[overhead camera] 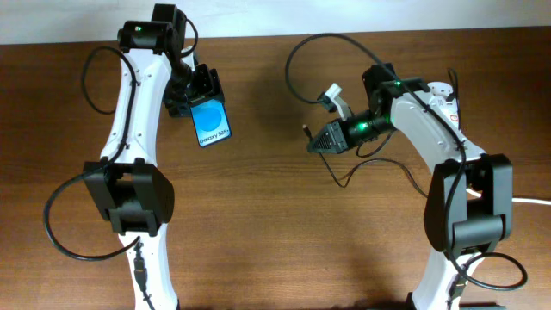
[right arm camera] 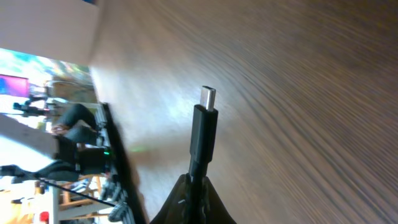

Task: Plug charger to phone and switch on socket

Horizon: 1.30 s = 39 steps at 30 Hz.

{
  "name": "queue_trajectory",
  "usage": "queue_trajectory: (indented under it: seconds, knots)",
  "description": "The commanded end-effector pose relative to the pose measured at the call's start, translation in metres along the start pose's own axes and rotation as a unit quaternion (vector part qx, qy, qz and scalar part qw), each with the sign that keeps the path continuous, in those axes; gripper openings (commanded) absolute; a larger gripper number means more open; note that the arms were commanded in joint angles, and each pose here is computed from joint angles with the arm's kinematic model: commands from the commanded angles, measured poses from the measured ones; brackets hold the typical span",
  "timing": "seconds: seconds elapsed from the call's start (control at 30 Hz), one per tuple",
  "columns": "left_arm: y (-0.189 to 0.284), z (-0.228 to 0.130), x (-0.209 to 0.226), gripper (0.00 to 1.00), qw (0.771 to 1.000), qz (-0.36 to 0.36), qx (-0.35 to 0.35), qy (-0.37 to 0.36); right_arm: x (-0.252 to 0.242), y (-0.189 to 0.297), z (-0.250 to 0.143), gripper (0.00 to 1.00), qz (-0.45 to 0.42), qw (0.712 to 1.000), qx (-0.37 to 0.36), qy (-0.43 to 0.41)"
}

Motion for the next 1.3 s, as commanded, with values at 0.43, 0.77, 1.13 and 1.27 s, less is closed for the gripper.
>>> queue_trajectory:
  seconds: [0.43,0.77,1.13,1.27]
  knots:
    - [0.011,0.002,-0.002,0.00,1.000,-0.010,-0.013,-0.012,-0.067,-0.063,-0.030,0.24,-0.154,0.971,0.105,-0.146]
    - [0.016,0.001,-0.027,0.00,0.990,-0.131,0.017,-0.043,0.062,-0.008,0.010,0.04,0.054,0.998,0.005,0.017]
    - [0.024,0.007,-0.038,0.00,0.977,-0.197,0.046,0.064,0.150,-0.015,0.007,0.04,-0.114,0.992,-0.044,0.043]
    - [0.016,-0.018,-0.060,0.00,0.979,-0.186,0.073,0.041,0.145,-0.041,0.014,0.04,-0.151,0.987,-0.046,0.023]
Point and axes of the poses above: each gripper's point midway between its finger pads, its own y axis back along the fingers, its own x axis along the line the jaws close on, z = x × y, the point moved 6 cm from there along y, back along the fingers, and after that the axes turned 12 degrees about y, right-handed, at the moved point
